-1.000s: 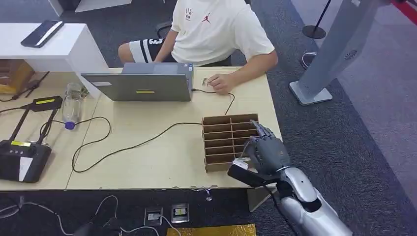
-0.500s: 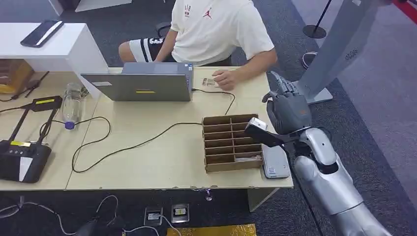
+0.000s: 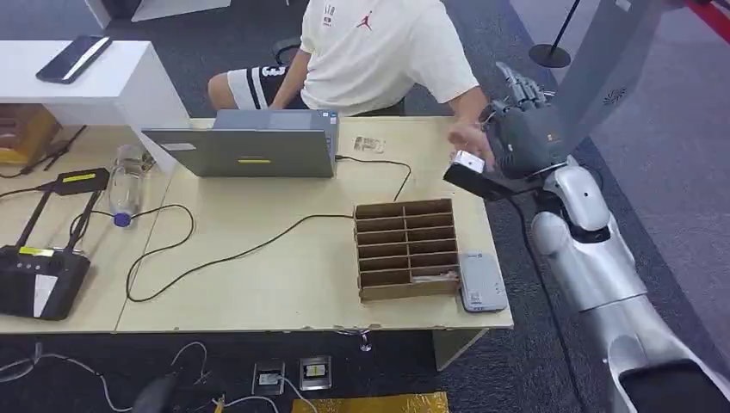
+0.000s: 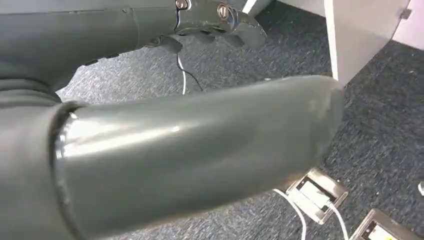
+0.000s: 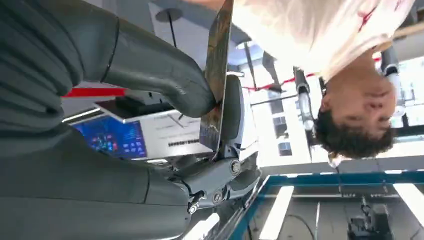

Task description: Pass the card to the sensor for recognition and then transmit it.

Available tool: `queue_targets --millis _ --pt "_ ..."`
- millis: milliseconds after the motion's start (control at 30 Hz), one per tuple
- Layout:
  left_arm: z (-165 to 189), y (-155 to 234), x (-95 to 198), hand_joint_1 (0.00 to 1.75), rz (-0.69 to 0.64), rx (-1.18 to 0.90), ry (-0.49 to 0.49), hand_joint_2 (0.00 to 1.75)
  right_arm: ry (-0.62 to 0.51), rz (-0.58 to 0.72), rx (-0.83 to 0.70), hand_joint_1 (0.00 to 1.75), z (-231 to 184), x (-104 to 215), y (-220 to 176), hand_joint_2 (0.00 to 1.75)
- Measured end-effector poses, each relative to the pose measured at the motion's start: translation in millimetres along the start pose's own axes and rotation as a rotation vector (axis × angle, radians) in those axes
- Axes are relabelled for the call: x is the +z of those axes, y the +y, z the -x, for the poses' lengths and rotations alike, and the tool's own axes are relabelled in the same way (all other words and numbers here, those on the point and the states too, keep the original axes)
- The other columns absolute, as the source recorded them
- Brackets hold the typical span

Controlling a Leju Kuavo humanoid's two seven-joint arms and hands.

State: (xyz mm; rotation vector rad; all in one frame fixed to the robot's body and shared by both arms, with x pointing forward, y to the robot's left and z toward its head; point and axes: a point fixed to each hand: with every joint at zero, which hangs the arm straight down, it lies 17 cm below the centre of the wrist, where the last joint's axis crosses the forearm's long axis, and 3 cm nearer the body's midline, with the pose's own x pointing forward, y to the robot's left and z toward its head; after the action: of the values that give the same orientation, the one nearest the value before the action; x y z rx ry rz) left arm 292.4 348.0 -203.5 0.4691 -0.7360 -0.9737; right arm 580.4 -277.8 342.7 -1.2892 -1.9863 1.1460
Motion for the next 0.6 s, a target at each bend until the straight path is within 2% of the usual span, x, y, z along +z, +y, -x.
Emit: queue_targets --millis 267,600 --pt "-7.7 4.6 -2.9 0.0 -0.01 0.003 -0.013 0.0 0.028 -0.058 0.023 1.75 14.1 -35.8 14.5 1.75" --pt "-7.6 4.5 -2.7 0.0 -0.013 0.014 -0.009 0.0 0.032 -0.168 -0.001 1.75 2.8 -37.1 54.6 1.75"
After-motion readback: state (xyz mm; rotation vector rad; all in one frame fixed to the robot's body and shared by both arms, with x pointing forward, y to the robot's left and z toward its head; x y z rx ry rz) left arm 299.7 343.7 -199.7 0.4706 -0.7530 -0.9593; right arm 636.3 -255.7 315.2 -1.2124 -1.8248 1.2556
